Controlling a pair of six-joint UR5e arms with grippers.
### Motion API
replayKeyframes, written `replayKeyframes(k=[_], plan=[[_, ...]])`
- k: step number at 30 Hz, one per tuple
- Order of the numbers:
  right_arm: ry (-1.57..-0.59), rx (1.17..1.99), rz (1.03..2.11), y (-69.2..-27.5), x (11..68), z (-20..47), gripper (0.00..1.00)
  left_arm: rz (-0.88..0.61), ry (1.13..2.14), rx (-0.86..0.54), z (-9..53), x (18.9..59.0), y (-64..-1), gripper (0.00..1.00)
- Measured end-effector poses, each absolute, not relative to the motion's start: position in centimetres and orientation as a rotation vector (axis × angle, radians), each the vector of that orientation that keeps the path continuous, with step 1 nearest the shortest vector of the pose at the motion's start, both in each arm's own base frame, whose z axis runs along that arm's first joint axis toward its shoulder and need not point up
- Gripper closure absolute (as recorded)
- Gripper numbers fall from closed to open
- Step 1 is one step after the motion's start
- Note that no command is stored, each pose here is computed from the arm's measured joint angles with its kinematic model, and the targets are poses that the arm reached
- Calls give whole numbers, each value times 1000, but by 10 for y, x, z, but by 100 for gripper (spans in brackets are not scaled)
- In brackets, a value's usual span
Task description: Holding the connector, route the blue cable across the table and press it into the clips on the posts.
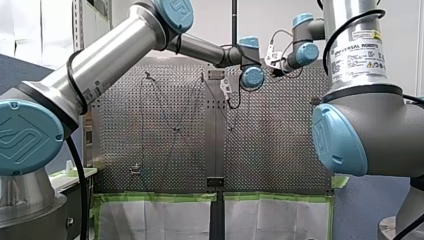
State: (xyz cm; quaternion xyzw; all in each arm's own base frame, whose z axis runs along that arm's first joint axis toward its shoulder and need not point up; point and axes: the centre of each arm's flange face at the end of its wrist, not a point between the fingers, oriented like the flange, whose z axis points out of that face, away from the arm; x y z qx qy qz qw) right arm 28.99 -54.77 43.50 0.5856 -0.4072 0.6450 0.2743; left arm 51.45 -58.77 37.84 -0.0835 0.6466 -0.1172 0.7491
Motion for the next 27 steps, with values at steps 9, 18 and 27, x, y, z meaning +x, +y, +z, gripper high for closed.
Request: replayKeyframes(k=[9, 18, 27], plan=[[-1067, 1587, 1760, -557, 288, 428, 100, -273, 1404, -159, 373, 535, -577, 100], [-1067, 1589, 1760, -565, 287, 419, 100, -282, 1407, -144, 372, 541, -574, 100], [-1059, 1600, 1769, -559, 294, 421, 100, -280, 1418, -136, 371, 539, -574, 67]])
